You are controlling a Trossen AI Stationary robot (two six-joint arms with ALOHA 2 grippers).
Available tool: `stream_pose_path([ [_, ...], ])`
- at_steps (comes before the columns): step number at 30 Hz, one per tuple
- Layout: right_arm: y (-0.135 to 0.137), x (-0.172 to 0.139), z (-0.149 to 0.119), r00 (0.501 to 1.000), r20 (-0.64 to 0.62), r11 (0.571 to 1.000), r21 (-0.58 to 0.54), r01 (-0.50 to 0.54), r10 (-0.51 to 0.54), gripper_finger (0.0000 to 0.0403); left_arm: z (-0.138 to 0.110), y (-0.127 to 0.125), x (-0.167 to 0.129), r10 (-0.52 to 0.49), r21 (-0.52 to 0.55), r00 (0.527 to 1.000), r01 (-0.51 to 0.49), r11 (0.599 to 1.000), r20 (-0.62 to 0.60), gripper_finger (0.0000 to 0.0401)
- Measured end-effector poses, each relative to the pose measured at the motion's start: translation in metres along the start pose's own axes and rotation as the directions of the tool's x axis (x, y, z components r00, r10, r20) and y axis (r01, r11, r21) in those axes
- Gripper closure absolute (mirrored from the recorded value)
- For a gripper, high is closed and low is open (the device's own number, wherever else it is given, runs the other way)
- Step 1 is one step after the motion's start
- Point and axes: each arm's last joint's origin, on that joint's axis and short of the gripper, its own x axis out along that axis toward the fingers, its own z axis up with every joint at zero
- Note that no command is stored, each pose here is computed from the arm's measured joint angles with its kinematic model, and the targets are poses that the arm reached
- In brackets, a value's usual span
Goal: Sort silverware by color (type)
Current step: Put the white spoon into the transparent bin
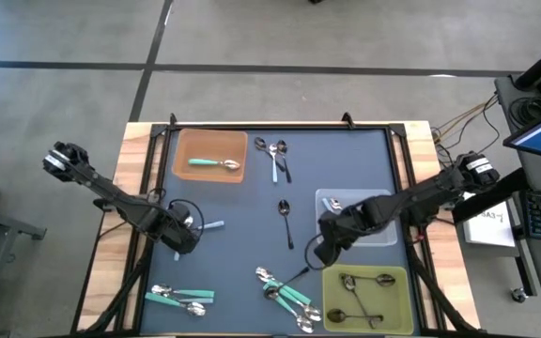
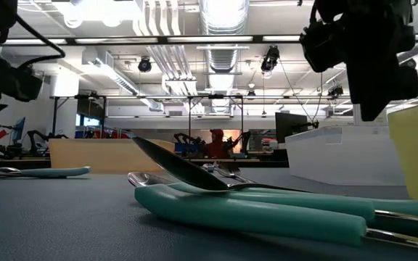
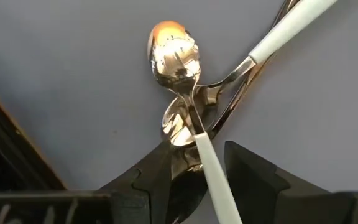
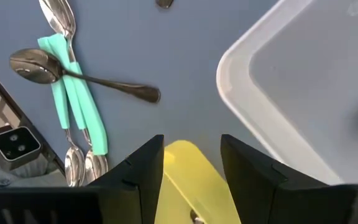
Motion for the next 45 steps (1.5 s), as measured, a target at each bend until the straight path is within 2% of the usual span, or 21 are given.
stream_pose_path([
  [5, -0.003, -0.001, 0.006, 1.000, 0.005, 1.000, -0.017, -0.001, 0.001, 0.0252, 0.000, -0.004, 0.002, -0.052, 0.003, 0.999, 0.052, 0.999, -0.001, 0.0272],
  [12, -0.005, -0.002, 0.011, 1.000, 0.015, 0.999, -0.047, 0.001, 0.000, 0.0252, -0.002, -0.001, 0.015, -0.013, -0.021, 1.000, 0.013, 1.000, -0.004, 0.0272],
  [18, -0.006, -0.003, 0.013, 1.000, 0.019, 0.998, -0.058, 0.001, 0.000, 0.0252, -0.004, -0.006, 0.026, -0.041, -0.021, 0.999, 0.040, 0.999, -0.020, 0.0274],
  [22, -0.005, -0.004, 0.015, 1.000, 0.021, 0.998, -0.067, -0.002, 0.003, 0.0252, -0.004, -0.008, 0.024, -0.004, -0.016, 1.000, 0.004, 1.000, -0.021, 0.0298],
  [29, 0.003, -0.011, 0.017, 0.999, 0.037, 0.995, -0.100, -0.029, 0.033, 0.0252, -0.004, -0.007, 0.020, 0.017, -0.012, 0.999, -0.018, 1.000, -0.031, 0.0388],
  [37, 0.005, -0.012, 0.018, 0.998, 0.040, 0.994, -0.102, -0.034, 0.039, 0.0252, -0.003, -0.015, 0.010, -0.011, 0.011, 0.999, 0.012, 1.000, -0.041, 0.0393],
  [45, 0.005, -0.012, 0.018, 0.998, 0.041, 0.994, -0.099, -0.034, 0.038, 0.0252, -0.001, -0.017, -0.012, 0.070, 0.049, 0.997, -0.068, 0.996, -0.042, 0.0393],
])
